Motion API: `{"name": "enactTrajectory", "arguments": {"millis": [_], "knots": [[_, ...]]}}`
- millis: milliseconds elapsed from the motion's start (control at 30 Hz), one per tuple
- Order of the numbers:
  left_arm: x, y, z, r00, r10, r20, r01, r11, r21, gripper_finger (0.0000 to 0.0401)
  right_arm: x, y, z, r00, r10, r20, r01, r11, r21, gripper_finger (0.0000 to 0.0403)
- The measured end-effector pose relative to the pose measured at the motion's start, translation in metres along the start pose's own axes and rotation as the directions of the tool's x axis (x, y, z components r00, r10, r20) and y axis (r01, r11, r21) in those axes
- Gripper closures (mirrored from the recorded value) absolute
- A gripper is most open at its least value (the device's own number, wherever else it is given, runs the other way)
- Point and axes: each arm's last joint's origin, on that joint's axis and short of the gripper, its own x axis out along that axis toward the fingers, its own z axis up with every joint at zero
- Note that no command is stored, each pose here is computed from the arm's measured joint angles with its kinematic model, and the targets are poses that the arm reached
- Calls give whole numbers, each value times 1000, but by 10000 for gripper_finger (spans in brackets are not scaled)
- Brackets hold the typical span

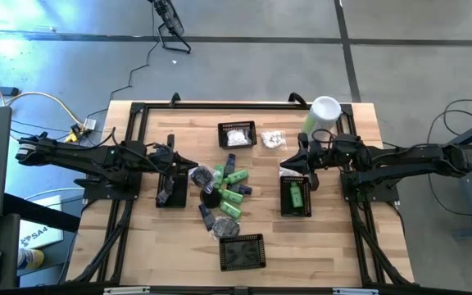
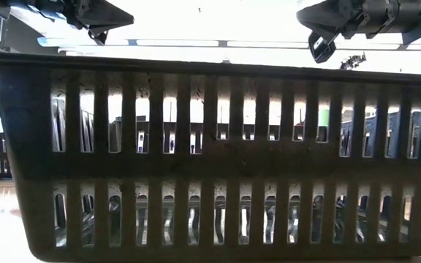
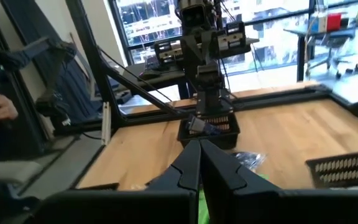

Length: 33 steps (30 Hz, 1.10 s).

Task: Pick & Place Travel size toiletries
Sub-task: Put the left black brush into the bottom middle black bin

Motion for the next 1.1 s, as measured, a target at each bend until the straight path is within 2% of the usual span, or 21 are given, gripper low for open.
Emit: {"name": "enactTrajectory", "arguments": {"millis": [267,400,500,600,667,1100], "knots": [[0,0,0,1000,-11,0,11,1000,5,400,0,0,0,1000,0,-2,0,999,37,399],[0,0,0,1000,-10,-1,10,996,85,400,0,0,2,1000,4,19,-4,1000,18,399],[0,0,1,1000,-9,6,8,988,151,400,0,0,6,998,4,62,1,996,-94,399],[0,0,1,1000,-8,12,6,987,159,400,-1,0,10,994,-24,105,49,969,-241,399],[0,0,1,1000,-6,8,4,987,159,400,-1,0,10,992,-48,114,78,958,-276,399],[0,0,-1,1000,-7,-12,9,987,158,400,0,-1,7,995,-63,80,75,985,-154,399]]}}
